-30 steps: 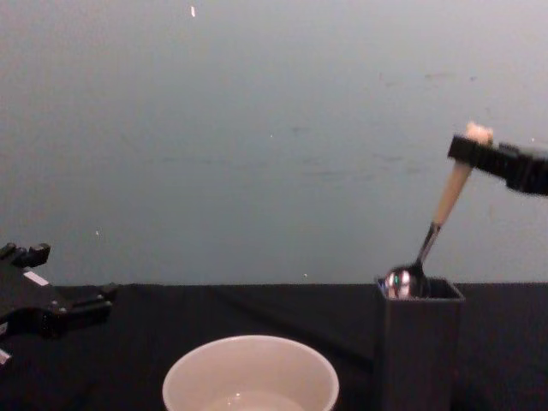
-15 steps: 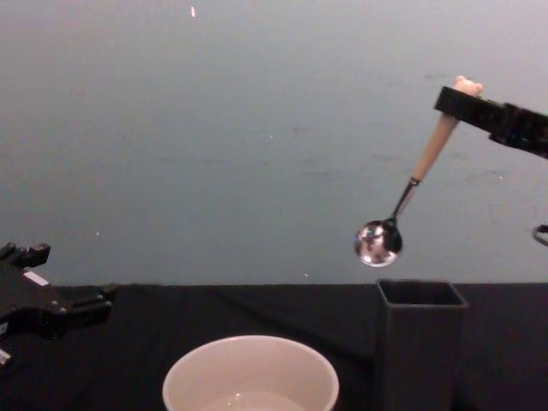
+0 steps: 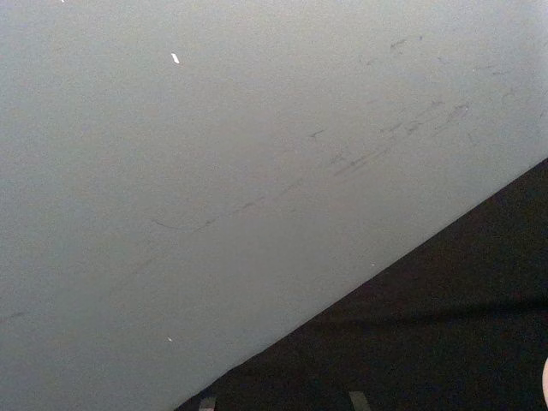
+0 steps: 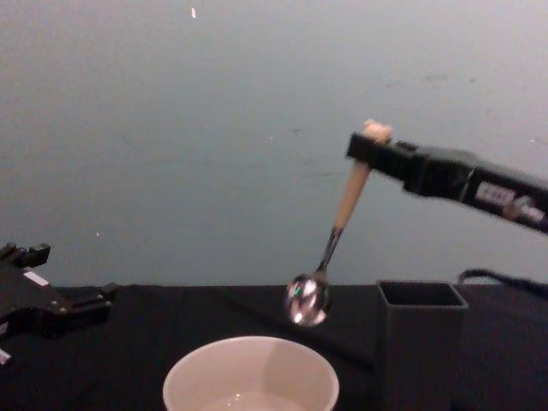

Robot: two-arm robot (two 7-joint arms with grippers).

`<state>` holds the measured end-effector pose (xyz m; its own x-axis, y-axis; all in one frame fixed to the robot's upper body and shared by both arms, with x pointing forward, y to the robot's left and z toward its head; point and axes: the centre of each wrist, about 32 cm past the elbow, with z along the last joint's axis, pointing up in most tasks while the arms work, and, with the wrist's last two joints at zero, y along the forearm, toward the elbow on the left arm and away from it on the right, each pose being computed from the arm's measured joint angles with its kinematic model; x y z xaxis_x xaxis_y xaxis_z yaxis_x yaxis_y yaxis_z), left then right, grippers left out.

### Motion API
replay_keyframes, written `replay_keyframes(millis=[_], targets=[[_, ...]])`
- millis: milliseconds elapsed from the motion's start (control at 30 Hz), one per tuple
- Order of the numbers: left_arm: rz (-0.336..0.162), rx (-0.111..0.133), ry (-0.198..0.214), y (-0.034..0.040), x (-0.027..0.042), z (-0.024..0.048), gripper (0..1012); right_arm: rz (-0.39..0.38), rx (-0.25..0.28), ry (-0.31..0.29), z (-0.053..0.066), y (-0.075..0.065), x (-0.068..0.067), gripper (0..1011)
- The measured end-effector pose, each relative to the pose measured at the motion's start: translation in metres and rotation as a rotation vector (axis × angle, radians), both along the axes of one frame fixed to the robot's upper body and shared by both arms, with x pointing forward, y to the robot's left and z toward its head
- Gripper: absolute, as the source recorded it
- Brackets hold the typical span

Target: Pick up the stirring spoon with one hand, stir inside the cup, then place it back in its original position.

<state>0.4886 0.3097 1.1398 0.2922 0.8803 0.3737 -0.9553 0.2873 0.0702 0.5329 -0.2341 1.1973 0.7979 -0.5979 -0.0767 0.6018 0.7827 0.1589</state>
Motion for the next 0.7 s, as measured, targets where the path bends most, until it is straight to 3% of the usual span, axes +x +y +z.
replay_keyframes(millis=[700], targets=[[0.0,0.0,0.0,0.0,0.0,0.0,1001,0.153,-0.198,-0.029,-0.025,0.025,-0.005,215]])
